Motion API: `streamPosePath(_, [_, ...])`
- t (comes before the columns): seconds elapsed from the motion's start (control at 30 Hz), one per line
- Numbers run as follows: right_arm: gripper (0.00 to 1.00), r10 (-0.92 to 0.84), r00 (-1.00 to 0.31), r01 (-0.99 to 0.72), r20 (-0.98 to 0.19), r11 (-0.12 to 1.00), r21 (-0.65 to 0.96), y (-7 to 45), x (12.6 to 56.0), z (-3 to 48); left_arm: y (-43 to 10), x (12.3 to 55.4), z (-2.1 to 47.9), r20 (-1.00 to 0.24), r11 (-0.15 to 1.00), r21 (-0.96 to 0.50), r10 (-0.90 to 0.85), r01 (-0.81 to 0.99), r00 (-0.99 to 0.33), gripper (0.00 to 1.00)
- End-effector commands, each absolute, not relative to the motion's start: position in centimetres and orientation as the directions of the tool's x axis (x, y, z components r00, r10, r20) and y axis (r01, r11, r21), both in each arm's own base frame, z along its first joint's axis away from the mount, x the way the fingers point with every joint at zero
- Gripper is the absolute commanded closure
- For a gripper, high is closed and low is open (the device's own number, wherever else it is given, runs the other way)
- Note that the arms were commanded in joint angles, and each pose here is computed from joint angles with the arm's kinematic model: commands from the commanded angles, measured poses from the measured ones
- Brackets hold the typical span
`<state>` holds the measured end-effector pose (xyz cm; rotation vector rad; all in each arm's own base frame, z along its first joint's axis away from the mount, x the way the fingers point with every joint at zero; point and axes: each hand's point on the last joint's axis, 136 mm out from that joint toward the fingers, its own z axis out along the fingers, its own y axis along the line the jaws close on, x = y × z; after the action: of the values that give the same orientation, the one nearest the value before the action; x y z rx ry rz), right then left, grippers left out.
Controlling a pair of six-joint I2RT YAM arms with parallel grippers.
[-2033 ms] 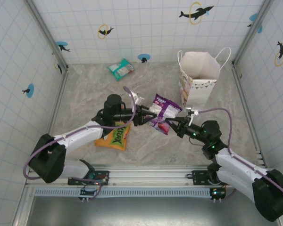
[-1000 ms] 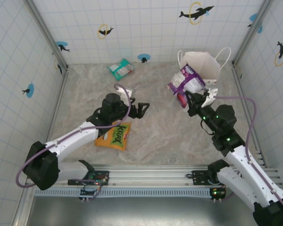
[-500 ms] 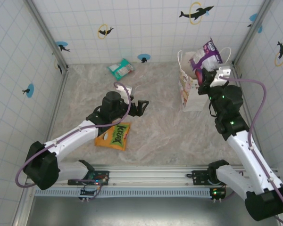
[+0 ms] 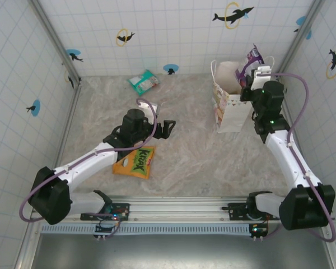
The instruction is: Place the snacks into the paper bag
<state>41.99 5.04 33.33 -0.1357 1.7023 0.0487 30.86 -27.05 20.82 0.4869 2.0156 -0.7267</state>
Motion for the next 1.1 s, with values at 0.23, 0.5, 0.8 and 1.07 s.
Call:
streamPosePath(0.23, [0.80,-0.019,-0.066,-0.155,-0.998,0.988,-0.009,4.9,43.0,35.5,-27.2,31.5,21.4,-0.871,0.761,-0.262,0.078,0.594,-0.485,0.02])
streamPosePath(0.5, [0.64,-0.016,-0.087,-0.153,-0.996,0.988,-0.002,4.7,43.1,35.1,-27.3,31.4,21.3,-0.866,0.760,-0.268,0.079,0.593,-0.494,0.02])
streamPosePath(0.8, [0.56,-0.011,-0.088,-0.155,-0.996,0.988,0.002,4.7,42.7,35.4,-27.0,31.4,21.4,-0.864,0.767,-0.275,0.068,0.579,-0.499,0.02])
streamPosePath(1.07, [0.54,0.015,-0.103,-0.184,-0.995,0.982,0.034,5.2,41.9,35.8,-26.6,31.7,21.0,-0.845,0.789,-0.308,0.029,0.531,-0.534,0.02])
